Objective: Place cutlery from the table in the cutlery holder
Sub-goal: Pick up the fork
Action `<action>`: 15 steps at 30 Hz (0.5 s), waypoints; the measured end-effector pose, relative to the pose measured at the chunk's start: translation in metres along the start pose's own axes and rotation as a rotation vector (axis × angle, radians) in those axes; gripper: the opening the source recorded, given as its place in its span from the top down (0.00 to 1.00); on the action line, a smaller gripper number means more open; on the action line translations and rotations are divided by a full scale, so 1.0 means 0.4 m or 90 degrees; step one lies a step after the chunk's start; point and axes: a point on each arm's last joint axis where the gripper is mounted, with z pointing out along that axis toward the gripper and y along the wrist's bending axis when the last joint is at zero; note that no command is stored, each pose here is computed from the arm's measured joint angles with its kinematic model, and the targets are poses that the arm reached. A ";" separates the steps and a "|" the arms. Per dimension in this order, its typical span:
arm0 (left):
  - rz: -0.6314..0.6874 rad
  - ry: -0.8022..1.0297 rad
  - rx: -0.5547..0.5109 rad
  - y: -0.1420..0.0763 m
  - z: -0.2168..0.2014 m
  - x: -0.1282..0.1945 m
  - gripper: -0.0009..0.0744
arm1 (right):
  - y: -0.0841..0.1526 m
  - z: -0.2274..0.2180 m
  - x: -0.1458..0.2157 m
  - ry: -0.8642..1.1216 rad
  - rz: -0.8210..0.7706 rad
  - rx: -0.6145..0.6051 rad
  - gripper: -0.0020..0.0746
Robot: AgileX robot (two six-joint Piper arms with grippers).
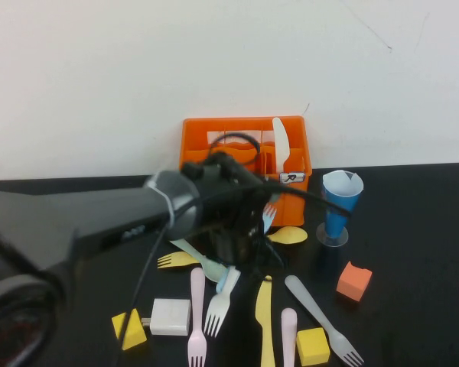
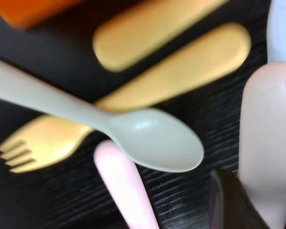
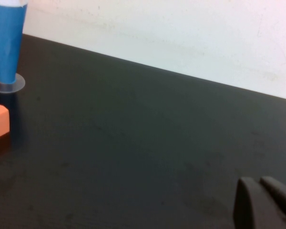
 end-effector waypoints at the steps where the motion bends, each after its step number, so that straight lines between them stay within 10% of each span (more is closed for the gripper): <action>1: 0.000 -0.013 0.003 0.002 -0.021 -0.005 0.77 | 0.000 0.000 0.000 0.000 0.000 0.000 0.98; 15: -0.012 0.058 0.045 -0.012 0.025 0.046 0.77 | 0.000 0.000 0.000 0.000 0.000 0.000 0.98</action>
